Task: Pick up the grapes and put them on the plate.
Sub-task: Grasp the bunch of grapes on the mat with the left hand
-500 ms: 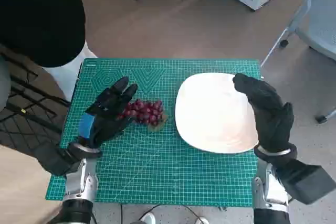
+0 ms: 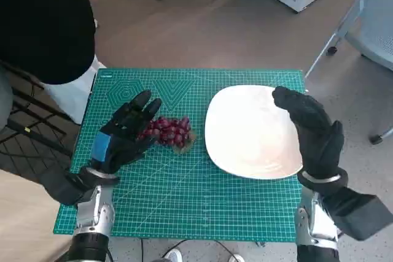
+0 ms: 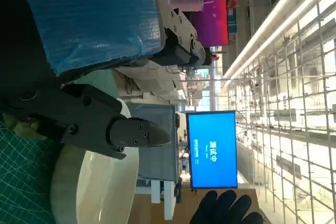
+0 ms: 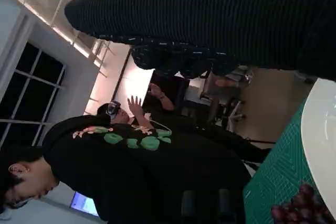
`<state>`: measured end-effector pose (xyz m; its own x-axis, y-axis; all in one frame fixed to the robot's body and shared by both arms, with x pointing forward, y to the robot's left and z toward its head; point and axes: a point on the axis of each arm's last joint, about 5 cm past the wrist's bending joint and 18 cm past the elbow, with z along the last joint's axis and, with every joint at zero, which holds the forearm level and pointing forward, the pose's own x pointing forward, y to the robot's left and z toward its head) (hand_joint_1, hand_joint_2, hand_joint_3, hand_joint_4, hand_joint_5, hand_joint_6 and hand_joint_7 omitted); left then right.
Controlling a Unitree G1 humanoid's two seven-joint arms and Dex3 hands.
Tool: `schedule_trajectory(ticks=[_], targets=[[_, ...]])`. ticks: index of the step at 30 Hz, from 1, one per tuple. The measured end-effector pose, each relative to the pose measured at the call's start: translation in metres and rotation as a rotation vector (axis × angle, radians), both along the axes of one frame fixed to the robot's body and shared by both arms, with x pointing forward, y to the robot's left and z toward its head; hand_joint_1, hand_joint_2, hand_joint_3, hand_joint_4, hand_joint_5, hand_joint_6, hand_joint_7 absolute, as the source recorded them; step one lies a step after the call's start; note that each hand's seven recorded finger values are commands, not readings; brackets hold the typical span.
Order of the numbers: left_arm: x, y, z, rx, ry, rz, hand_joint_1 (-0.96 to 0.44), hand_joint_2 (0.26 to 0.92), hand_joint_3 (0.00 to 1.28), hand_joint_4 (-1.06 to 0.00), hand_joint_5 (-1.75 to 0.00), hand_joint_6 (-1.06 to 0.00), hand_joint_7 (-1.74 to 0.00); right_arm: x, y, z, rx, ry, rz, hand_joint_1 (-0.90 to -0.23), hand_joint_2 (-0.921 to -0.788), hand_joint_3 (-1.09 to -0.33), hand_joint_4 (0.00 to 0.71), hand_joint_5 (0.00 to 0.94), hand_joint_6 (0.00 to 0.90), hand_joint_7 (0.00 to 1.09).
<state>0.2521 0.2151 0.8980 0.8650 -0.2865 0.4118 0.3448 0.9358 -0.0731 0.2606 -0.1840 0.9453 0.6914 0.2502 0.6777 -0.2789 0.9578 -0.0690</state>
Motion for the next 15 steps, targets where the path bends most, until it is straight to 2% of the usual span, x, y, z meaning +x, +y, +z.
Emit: schedule_trajectory(ticks=[15], targets=[[0.0000,-0.0006,0.0026,0.003,-0.009,-0.006,-0.27,0.921,0.26,-0.41,0.00,-0.49,0.00,-0.0021,0.0009,0.0020,0.004,0.002,0.002,-0.652,-0.921,-0.736,0.329,0.003,0.078,0.31]])
